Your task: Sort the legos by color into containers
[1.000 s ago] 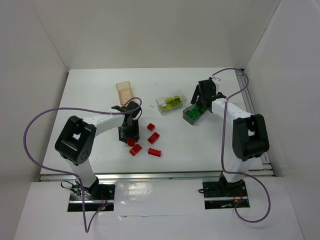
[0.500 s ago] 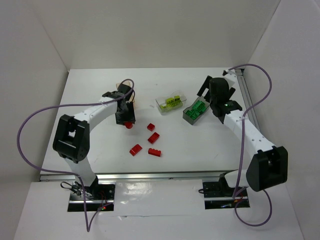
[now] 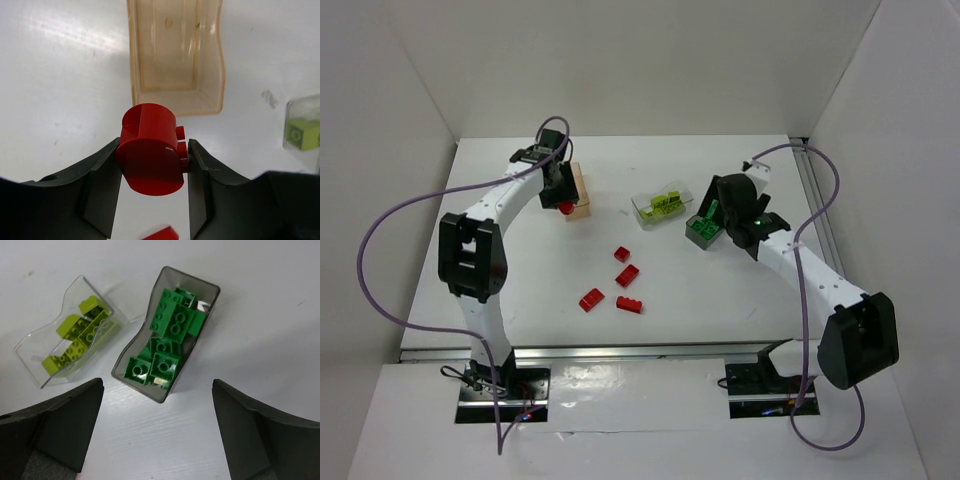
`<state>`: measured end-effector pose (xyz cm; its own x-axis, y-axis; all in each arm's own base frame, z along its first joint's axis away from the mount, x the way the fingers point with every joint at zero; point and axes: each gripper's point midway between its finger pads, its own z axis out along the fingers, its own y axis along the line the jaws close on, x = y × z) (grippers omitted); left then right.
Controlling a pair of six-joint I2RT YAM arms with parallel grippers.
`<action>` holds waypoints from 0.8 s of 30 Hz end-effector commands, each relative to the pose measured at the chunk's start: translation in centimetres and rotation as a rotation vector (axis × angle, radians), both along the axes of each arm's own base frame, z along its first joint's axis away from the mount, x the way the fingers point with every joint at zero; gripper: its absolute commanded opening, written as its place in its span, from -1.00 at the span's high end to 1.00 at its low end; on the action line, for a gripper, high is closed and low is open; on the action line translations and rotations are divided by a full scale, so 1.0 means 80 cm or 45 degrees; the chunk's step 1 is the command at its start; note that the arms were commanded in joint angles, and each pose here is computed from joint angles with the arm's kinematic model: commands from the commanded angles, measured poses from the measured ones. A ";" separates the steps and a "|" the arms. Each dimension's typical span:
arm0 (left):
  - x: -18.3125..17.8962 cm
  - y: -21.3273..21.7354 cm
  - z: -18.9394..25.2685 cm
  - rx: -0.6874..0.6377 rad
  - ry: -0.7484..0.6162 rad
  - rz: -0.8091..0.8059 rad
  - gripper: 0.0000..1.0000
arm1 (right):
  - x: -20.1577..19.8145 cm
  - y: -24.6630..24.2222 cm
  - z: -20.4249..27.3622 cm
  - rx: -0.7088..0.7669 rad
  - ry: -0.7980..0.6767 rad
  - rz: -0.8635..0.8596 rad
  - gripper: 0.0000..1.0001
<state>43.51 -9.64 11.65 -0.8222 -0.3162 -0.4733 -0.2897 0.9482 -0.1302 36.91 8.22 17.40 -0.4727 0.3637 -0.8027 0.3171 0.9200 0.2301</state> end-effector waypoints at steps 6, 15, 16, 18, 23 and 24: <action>0.070 -0.002 0.005 0.004 -0.063 -0.014 0.12 | -0.025 0.080 0.014 0.079 -0.025 0.159 -0.93; 0.083 -0.001 0.019 -0.040 -0.062 -0.014 -1.00 | -0.056 0.220 -0.046 -0.005 0.127 0.658 -0.91; 0.082 0.000 0.036 -0.041 -0.096 -0.024 -1.00 | -0.057 0.229 -0.052 -0.047 0.138 0.701 -0.93; 0.074 -0.003 0.049 -0.064 -0.112 -0.036 -1.00 | -0.058 0.251 -0.058 -0.084 0.155 0.793 -0.96; 0.029 -0.008 0.098 -0.153 -0.183 -0.053 -0.95 | -0.043 0.295 -0.096 -0.178 0.218 1.004 -0.96; 0.024 -0.010 0.105 -0.174 -0.209 -0.065 -0.92 | -0.038 0.310 -0.090 -0.187 0.196 1.031 -0.96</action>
<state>47.14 -9.88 14.47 -0.8042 -0.3385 -0.4886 -0.2655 0.9400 -0.2142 31.76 29.40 7.52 -0.7368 -0.1874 -0.6496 -0.3190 0.9435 0.0896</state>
